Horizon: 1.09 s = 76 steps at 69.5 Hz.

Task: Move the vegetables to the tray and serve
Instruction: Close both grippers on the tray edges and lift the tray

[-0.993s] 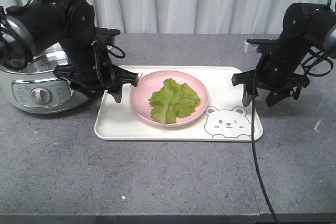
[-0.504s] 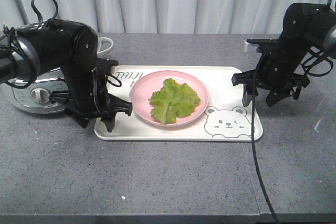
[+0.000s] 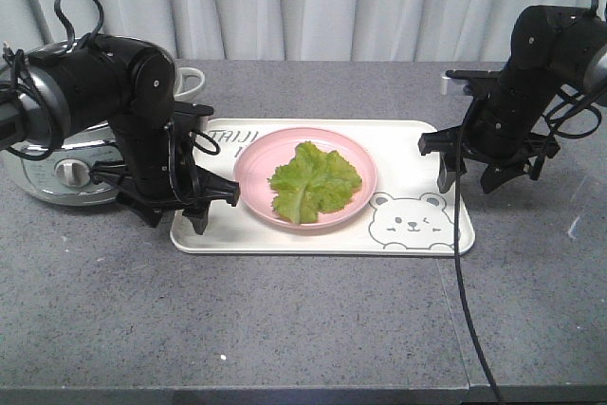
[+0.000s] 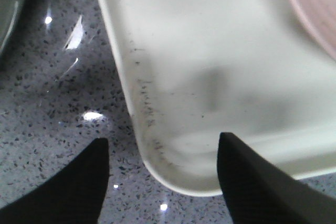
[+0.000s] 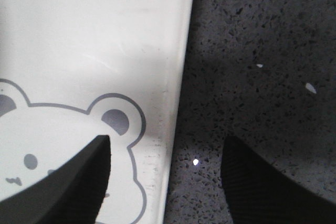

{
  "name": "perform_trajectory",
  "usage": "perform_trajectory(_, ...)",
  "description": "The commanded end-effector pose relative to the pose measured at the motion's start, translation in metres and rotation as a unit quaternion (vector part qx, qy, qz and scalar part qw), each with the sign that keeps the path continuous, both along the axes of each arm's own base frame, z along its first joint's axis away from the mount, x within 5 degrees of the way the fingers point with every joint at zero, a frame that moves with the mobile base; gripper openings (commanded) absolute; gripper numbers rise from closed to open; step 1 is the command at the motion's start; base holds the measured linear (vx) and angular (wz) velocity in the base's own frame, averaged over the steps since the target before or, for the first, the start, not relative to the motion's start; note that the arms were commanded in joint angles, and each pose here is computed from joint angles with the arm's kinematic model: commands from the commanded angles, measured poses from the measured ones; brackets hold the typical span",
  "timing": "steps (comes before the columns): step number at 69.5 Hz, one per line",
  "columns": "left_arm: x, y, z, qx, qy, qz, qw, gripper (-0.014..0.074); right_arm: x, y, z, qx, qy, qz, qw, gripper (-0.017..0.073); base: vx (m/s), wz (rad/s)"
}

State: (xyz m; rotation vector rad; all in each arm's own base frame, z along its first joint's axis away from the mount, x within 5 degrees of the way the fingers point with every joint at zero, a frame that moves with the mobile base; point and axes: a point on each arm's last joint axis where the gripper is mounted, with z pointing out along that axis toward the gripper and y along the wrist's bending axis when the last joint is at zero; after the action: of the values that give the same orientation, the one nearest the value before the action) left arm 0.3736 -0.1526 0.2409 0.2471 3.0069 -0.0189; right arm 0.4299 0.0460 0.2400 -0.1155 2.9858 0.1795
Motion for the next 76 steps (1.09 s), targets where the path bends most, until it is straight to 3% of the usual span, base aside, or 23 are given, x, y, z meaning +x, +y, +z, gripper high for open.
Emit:
perform_trajectory(1,-0.002,0.001,0.026,-0.018,-0.046,-0.001,0.999,0.0444,-0.007,-0.002,0.022,0.003,-0.006,0.003,1.0,0.0444,0.0,0.0)
perform_trajectory(15,0.0,0.002,0.024,-0.01,-0.047,-0.003,0.999,0.0444,-0.005,0.002,0.014,0.023,0.006,0.001,1.0,0.0444,0.0,0.0)
perform_trajectory(33,0.004,0.001,0.012,-0.001,-0.034,-0.002,0.999,0.0444,-0.003,0.002,0.009,0.023,0.011,0.0,1.0,0.0437,0.0,0.0)
perform_trajectory(51,0.007,-0.001,0.003,0.001,-0.031,-0.002,1.0,0.0433,-0.003,0.002,0.008,0.024,0.013,0.0,1.0,0.0363,0.0,0.0)
perform_trajectory(60,0.008,-0.001,0.003,0.0,-0.033,-0.005,0.999,0.0364,-0.003,0.003,0.007,0.025,0.013,0.005,1.0,0.0255,0.0,0.0)
perform_trajectory(76,0.008,-0.001,0.003,-0.001,-0.032,-0.01,0.999,0.0104,-0.003,0.003,0.007,0.024,0.012,0.011,1.0,0.0035,0.0,0.0)
